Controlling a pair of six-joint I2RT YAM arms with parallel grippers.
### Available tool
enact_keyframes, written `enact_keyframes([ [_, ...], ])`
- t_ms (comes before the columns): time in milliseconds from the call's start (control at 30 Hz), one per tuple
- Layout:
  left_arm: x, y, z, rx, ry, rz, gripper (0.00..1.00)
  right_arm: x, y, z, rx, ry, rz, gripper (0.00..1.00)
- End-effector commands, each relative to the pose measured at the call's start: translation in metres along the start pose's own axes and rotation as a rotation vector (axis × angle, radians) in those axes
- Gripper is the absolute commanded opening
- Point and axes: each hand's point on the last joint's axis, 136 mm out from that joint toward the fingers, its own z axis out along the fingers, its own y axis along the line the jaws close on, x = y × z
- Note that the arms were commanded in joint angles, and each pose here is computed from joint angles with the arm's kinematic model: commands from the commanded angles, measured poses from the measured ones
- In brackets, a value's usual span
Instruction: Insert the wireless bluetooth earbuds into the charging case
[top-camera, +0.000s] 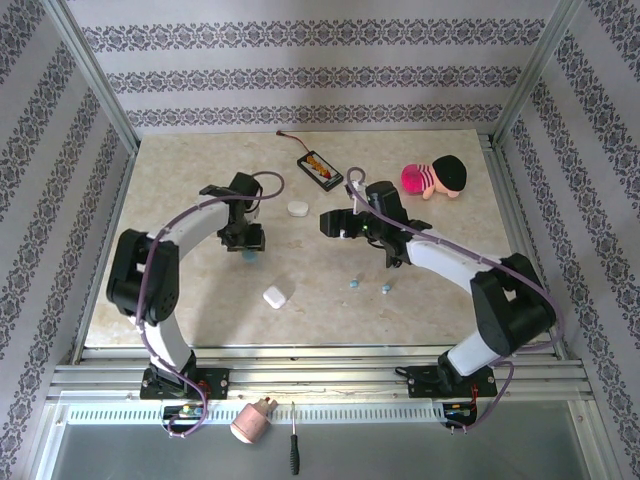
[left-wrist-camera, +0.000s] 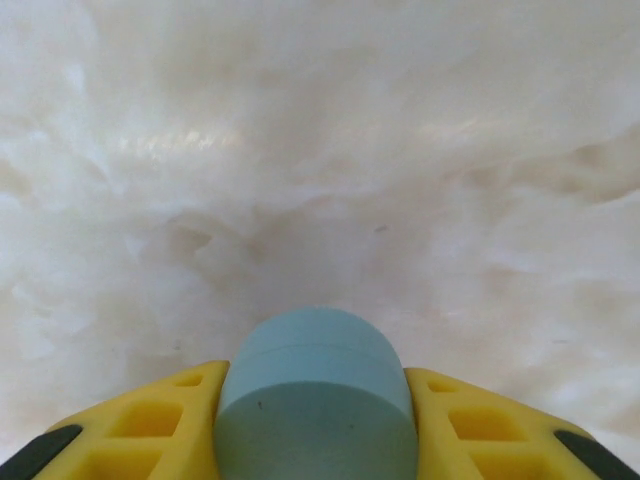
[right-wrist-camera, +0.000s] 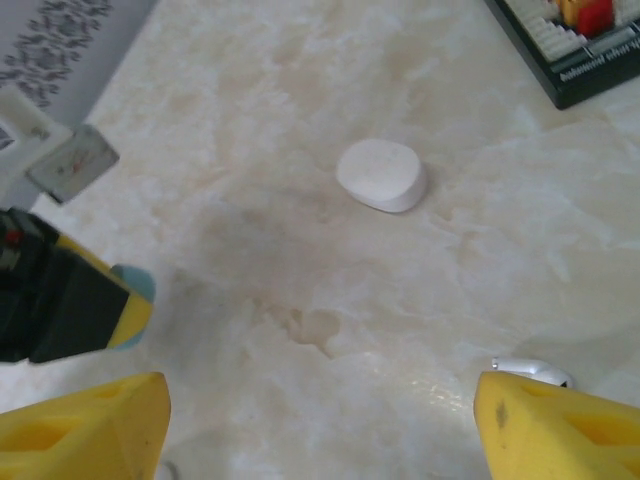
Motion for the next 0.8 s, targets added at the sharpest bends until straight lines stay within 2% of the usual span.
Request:
enact_keyframes([
  [0,-0.030,-0.043,-0.024,0.213,-0.145,-0.124,0.34,-0.015,0.036,-0.017,-0.136,-0.092,-0.099,0.80],
  [167,-0.053,-0.075,-0.051,0.431,-0.246,-0.311,0.31,-0.009,0.066,-0.023,-0.241,-0.121,-0.170,0.81],
  [267,-0.063,-0.091,-0.066,0.556,-0.290,-0.391,0.31,-0.011,0.076,-0.019,-0.269,-0.149,-0.152,0.81],
  [400,-0.064,-0.110,-0.077,0.694,-0.274,-0.453,0.31,-0.018,0.087,-0.007,-0.322,-0.183,-0.101,0.77],
  [667,-0.064,-0.125,-0.085,0.770,-0.268,-0.484,0.30,-0.013,0.106,0.024,-0.373,-0.153,-0.118,0.71],
  [767,-0.063,-0.128,-0.090,0.782,-0.261,-0.479,0.30,-0.010,0.102,0.033,-0.362,-0.144,-0.100,0.65],
])
